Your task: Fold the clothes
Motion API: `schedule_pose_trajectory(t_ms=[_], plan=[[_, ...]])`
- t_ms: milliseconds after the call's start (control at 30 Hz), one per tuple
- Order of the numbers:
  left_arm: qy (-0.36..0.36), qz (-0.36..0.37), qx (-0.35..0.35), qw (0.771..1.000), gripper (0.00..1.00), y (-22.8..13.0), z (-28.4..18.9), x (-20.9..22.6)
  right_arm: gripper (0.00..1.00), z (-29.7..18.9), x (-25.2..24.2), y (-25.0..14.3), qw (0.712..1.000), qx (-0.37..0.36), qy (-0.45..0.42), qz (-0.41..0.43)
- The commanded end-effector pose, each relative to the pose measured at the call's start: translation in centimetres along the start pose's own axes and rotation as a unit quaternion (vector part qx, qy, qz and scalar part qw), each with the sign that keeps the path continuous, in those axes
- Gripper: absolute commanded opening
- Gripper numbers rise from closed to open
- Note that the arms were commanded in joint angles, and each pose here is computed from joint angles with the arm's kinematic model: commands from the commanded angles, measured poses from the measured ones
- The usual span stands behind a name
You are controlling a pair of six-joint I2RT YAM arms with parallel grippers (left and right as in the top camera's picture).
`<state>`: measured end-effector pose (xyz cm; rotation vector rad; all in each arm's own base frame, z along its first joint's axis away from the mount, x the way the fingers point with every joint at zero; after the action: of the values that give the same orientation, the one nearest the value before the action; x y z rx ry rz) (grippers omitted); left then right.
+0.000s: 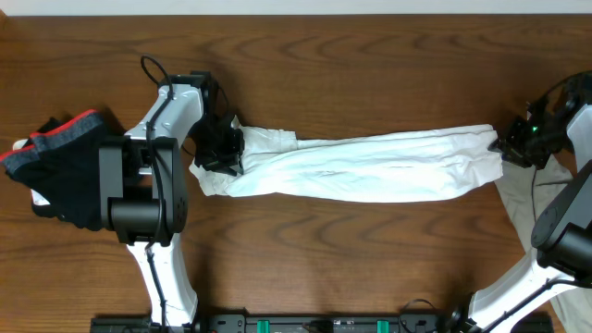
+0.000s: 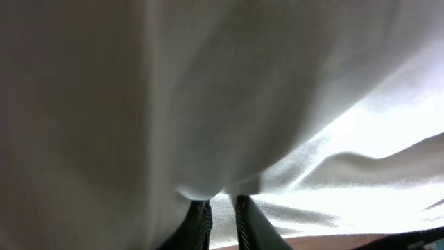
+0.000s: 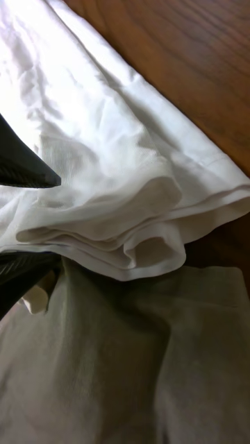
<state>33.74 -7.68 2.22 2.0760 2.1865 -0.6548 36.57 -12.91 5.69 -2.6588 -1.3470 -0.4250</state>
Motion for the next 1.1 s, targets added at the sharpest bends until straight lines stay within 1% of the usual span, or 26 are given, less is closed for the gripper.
schedule_pose_trajectory(t_ms=[0,100,267,433,567,667,733,900,1067], plan=[[0.005,0.002,0.006,1.0,0.16,-0.2,0.2,0.3,0.29,0.6,-0.1,-0.4,1.0,0.009,-0.007,-0.001],[0.005,0.002,0.005,1.0,0.16,-0.2,0.2,0.3,0.31,0.7,-0.2,-0.4,1.0,0.009,-0.009,-0.001],[0.005,0.002,0.005,1.0,0.16,-0.2,0.2,0.3,0.31,1.7,-0.7,-0.9,1.0,0.011,-0.01,0.001],[0.005,0.002,0.005,1.0,0.16,-0.2,0.2,0.3,0.3,2.4,-0.9,-1.1,1.0,0.009,-0.01,0.008],[0.005,0.002,0.005,1.0,0.16,-0.2,0.2,0.3,0.23,2.4,-0.8,-0.9,1.0,0.005,-0.009,0.007],[0.005,0.002,0.005,1.0,0.16,-0.2,0.2,0.3,0.09,2.3,-0.8,-0.8,1.0,0.003,-0.009,0.007],[0.005,0.002,0.006,1.0,0.16,-0.2,0.2,0.3,0.01,2.3,-0.8,-0.8,1.0,0.003,-0.009,0.007],[0.005,0.002,0.006,1.0,0.16,-0.2,0.2,0.3,0.01,1.8,-0.4,-0.9,1.0,0.006,0.0,0.008],[0.005,0.002,0.006,1.0,0.16,-0.2,0.2,0.3,0.01,-1.6,1.8,-0.3,0.999,-0.021,0.034,-0.004]])
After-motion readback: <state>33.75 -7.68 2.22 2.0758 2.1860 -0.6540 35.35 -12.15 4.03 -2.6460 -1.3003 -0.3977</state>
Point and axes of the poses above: each gripper's point midway between its finger pads, its own z axis out along the fingers, its own x axis along the line the jaws close on, y = z × x, the point moved 1 cm from there along -z, back along the fingers, and after that the axes turned 3 degrees about z, right-handed, at the moved point
